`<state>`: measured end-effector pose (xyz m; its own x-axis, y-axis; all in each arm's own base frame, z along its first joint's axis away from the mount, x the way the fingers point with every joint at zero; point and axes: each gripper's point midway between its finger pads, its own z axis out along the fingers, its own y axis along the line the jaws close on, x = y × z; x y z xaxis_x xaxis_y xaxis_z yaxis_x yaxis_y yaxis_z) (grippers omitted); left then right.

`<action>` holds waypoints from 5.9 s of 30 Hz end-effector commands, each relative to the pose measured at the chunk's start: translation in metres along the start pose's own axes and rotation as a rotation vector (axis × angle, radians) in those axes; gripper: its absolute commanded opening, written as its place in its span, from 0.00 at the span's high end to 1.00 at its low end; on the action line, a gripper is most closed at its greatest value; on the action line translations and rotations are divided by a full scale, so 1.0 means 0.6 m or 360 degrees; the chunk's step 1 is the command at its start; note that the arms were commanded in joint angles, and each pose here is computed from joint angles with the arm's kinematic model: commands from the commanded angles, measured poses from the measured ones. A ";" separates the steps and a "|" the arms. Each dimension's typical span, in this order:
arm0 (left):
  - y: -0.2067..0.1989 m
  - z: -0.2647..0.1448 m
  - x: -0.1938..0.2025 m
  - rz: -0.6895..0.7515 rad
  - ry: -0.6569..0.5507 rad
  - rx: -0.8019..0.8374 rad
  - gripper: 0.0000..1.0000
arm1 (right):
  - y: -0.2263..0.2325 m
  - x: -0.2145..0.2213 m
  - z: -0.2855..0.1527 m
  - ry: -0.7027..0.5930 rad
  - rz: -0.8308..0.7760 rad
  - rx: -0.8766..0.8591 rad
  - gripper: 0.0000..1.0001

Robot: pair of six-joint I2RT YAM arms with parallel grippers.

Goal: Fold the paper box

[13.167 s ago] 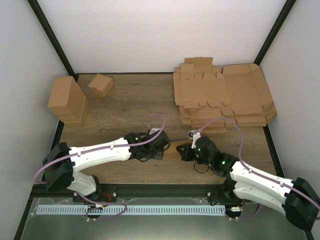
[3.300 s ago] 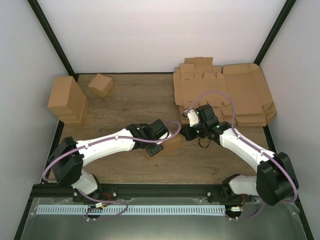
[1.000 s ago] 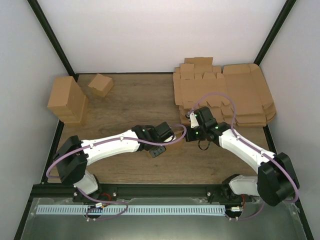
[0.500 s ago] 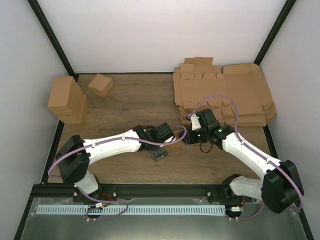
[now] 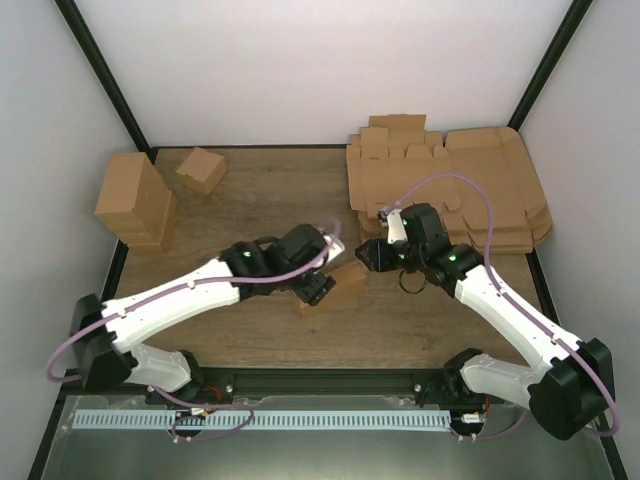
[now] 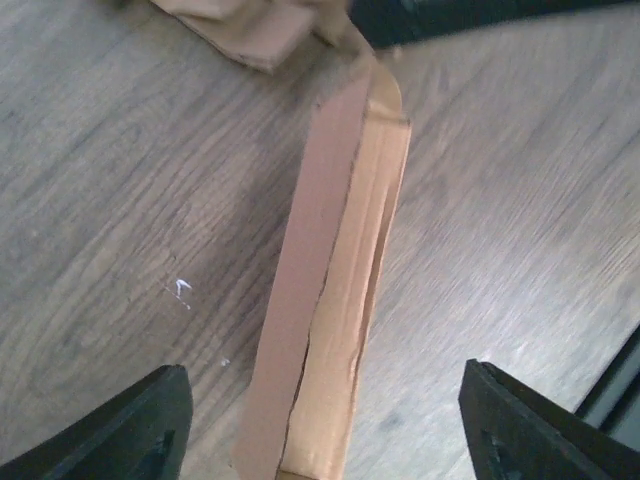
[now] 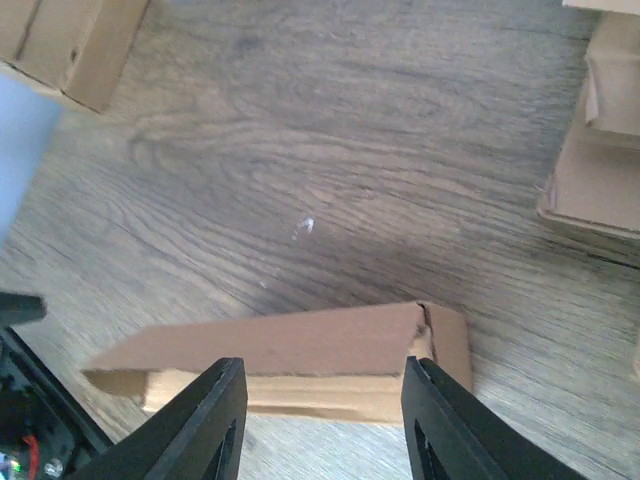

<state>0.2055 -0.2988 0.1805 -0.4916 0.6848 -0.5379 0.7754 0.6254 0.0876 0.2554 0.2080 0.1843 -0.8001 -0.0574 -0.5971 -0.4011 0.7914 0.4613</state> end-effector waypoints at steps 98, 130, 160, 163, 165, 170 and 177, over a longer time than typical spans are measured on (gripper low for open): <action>-0.034 0.017 0.103 -0.1284 -0.0493 0.1323 0.96 | 0.008 0.014 0.111 0.0168 0.0456 -0.0613 0.99; -0.024 -0.015 0.068 -0.1264 -0.0510 0.1274 0.93 | 0.010 0.019 0.098 0.0166 0.0433 -0.0593 0.99; -0.020 0.001 0.086 -0.1290 -0.0572 0.1302 0.96 | 0.039 -0.036 0.088 0.0117 0.0371 -0.0682 0.99; -0.008 -0.006 0.080 -0.1299 -0.0610 0.1265 0.96 | 0.038 -0.036 0.092 0.0125 0.0368 -0.0681 0.99; -0.002 -0.005 0.083 -0.1315 -0.0618 0.1255 0.96 | 0.036 -0.034 0.095 0.0131 0.0368 -0.0681 0.99; 0.005 0.008 0.098 -0.1351 -0.0600 0.1257 0.96 | 0.028 -0.021 0.107 0.0163 0.0394 -0.0674 0.99; -0.007 0.029 0.126 -0.1395 -0.0564 0.1306 0.96 | 0.017 0.011 0.115 0.0203 0.0437 -0.0667 0.99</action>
<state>0.1773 -0.2573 0.1283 -0.9340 -0.0621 -0.3519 0.3101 0.3485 -0.8846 0.2803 0.2582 0.1427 -0.9393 0.0273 -0.3419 -0.2849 0.4928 0.8222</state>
